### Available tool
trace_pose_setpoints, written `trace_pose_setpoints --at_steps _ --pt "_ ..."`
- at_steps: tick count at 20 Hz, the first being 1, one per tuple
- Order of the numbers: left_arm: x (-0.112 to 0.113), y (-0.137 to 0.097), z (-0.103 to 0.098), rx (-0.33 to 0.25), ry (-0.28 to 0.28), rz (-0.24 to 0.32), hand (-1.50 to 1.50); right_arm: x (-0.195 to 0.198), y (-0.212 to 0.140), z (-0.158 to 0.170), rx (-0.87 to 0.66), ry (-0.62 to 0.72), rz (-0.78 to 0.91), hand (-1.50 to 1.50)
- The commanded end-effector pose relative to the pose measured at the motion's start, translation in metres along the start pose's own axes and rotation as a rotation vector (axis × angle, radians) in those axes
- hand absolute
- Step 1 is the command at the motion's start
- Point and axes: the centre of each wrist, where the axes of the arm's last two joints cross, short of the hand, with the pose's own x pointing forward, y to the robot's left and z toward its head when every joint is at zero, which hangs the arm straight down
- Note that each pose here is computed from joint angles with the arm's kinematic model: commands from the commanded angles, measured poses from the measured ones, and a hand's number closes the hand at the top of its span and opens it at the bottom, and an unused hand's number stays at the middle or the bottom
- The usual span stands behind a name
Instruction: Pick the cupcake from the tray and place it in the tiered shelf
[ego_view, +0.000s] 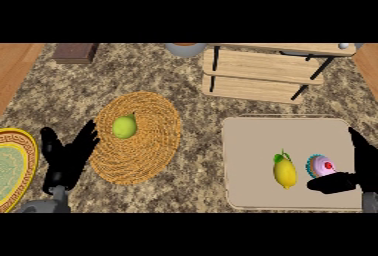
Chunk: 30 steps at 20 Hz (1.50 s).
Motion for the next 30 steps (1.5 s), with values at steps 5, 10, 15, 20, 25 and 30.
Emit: trace_pose_setpoints --at_steps 5,10,15,20,25,30 --pt "0.000 0.030 -0.018 -0.001 -0.004 0.009 0.00 -0.015 0.030 -0.002 -0.046 0.003 0.046 -1.50" --pt "-0.004 0.016 0.003 0.001 0.000 -0.002 0.00 -0.009 0.029 -0.031 -0.054 -0.010 -0.021 -1.50" --pt "0.006 -0.009 -0.017 -0.003 -0.010 0.007 0.00 0.011 0.055 -0.043 -0.042 -0.040 0.007 -1.50" --pt "-0.011 -0.004 -0.002 -0.005 0.002 0.003 0.00 -0.007 0.047 -0.047 0.157 -0.089 0.183 1.50" --pt "-0.011 0.015 -0.002 0.008 0.005 0.016 0.00 -0.008 0.059 -0.052 0.131 -0.181 0.109 1.50" --pt "0.009 0.002 -0.008 0.012 0.011 -0.006 0.00 -0.007 0.066 -0.032 0.074 -0.269 0.078 1.50"
